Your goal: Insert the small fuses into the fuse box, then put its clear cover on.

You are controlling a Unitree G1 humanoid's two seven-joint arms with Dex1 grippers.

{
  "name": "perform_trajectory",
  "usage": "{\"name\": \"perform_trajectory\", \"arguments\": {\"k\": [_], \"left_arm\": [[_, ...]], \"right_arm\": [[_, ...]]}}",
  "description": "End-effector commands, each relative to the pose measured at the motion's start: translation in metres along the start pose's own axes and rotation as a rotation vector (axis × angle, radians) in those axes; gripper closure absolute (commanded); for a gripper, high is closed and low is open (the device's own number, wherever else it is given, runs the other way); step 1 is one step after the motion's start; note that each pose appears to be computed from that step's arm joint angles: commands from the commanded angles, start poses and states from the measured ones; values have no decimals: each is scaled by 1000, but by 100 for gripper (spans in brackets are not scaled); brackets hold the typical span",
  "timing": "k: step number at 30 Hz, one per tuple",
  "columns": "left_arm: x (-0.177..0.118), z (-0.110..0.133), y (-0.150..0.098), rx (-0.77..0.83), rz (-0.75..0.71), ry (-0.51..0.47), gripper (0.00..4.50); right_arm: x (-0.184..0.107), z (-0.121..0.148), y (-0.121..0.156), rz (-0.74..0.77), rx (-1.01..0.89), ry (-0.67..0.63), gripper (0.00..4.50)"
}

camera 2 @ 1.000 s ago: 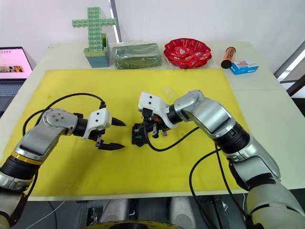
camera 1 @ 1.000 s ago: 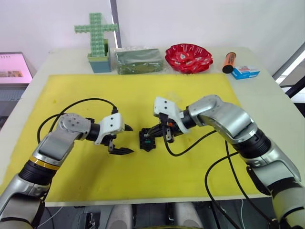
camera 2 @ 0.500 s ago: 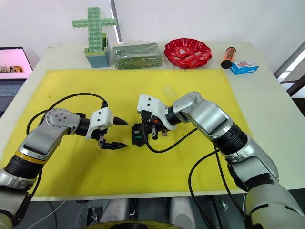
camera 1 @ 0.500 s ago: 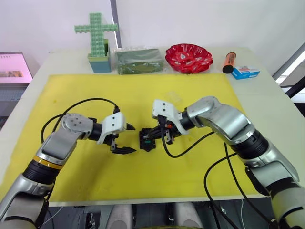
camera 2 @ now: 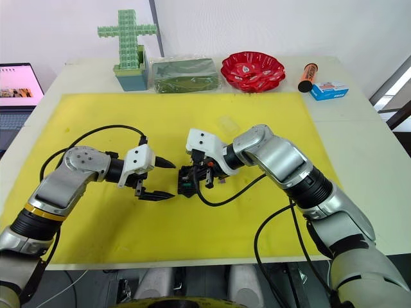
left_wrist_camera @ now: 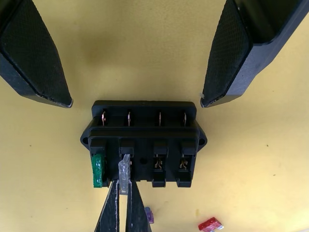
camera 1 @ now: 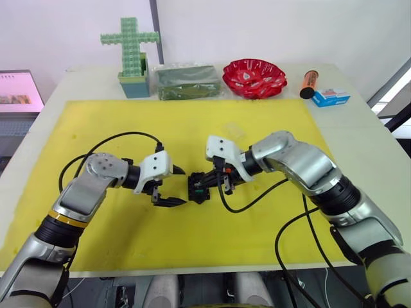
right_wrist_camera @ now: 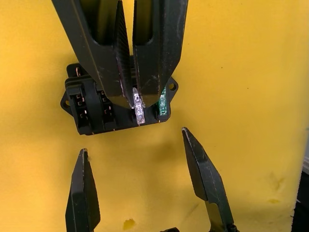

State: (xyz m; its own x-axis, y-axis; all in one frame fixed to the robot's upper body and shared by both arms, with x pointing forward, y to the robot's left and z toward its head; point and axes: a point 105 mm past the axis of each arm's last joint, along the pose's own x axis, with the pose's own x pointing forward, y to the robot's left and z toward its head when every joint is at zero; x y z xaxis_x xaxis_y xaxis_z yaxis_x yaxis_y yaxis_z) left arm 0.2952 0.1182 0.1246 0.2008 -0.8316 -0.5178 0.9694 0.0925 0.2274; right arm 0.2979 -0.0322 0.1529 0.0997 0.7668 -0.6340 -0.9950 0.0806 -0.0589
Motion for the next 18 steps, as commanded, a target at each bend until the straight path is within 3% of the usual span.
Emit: {"name": "perform_trajectory", "arguments": {"k": [1, 12, 18], "left_arm": [[-5, 12, 6, 58, 30, -17, 3], [-3, 14, 11, 71, 64, -21, 3], [-3, 15, 12, 74, 73, -25, 3]], "right_arm": [[3, -5, 0, -1, 4, 21, 450], [14, -31, -6, -48, 39, 136, 450], [9, -17, -3, -28, 25, 83, 450]]}}
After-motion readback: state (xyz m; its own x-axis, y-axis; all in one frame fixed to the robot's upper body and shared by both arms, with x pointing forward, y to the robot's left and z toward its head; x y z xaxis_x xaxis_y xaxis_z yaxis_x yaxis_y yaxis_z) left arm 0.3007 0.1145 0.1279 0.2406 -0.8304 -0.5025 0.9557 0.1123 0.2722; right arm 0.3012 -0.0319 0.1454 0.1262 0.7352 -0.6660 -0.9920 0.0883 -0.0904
